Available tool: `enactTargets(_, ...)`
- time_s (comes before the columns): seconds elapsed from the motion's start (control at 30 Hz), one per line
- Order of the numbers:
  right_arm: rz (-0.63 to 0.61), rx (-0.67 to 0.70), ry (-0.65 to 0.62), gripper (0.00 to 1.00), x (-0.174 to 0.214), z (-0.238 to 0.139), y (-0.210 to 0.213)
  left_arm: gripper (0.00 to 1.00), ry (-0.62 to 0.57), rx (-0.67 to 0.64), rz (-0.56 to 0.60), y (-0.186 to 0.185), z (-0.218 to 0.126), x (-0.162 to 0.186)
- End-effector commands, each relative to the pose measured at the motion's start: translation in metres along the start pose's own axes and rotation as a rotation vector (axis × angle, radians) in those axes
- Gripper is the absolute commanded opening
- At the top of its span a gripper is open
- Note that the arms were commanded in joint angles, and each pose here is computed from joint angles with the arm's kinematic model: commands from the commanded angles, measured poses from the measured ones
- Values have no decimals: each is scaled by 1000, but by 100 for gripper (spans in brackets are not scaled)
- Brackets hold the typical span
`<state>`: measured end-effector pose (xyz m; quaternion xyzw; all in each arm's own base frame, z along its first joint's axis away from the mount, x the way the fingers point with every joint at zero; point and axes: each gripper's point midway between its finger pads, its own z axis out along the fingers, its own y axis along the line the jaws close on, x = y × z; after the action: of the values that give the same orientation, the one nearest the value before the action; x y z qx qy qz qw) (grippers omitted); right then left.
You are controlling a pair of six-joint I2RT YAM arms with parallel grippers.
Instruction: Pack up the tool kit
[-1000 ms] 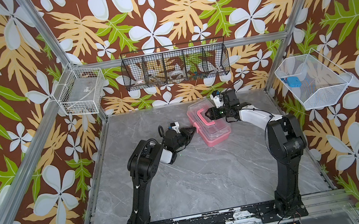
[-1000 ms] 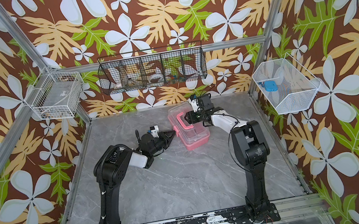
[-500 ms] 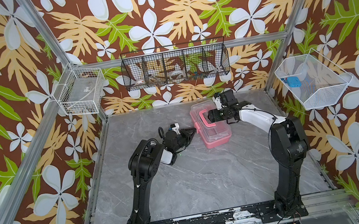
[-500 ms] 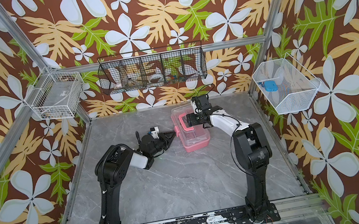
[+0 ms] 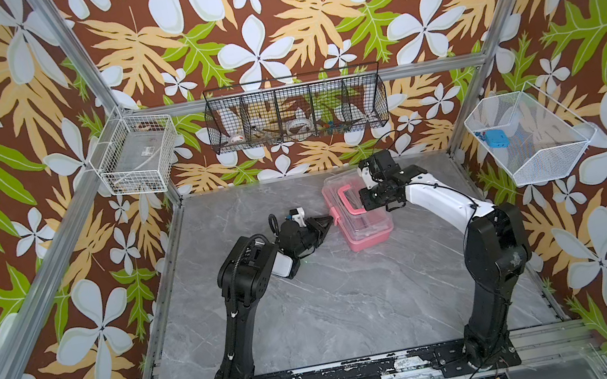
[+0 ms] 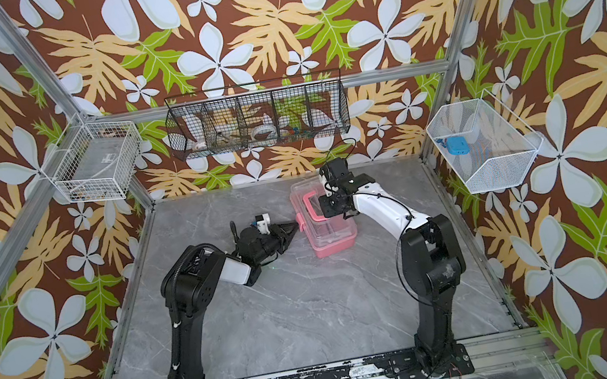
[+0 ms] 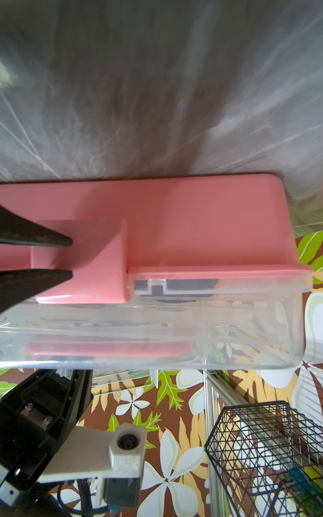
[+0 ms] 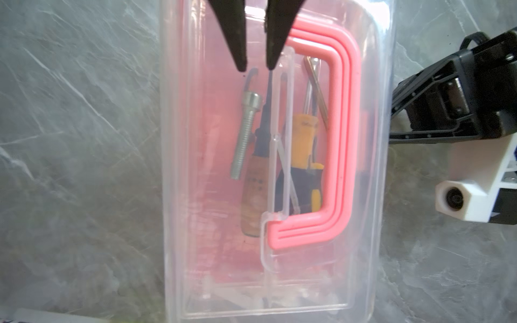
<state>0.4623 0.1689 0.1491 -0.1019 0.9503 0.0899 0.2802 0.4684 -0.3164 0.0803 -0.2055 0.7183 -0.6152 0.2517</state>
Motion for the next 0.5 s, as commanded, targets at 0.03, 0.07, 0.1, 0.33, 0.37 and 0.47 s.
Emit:
enactTargets(0.03, -8, -121, 51, 0, 12, 9, 21, 18, 12, 13, -6, -2, 0, 2)
enactTargets(0.07, -3, -123, 52, 0, 12, 11, 21, 18, 12, 14, -7, -3, 0, 2)
enactTargets(0.1, -2, -125, 55, 0, 13, 14, 22, 18, 11, 15, -6, -3, 0, 1)
enactTargets(0.33, -34, -117, 98, 0, 22, 29, 30, 18, 9, 11, -8, -2, 1, 3)
enactTargets(0.37, -37, -111, 122, 0, 28, 34, 29, 18, 10, 7, -12, 0, 1, 3)
enactTargets(0.47, -30, -104, 171, 0, 48, 46, 29, 18, 16, 12, -10, -2, 4, 7)
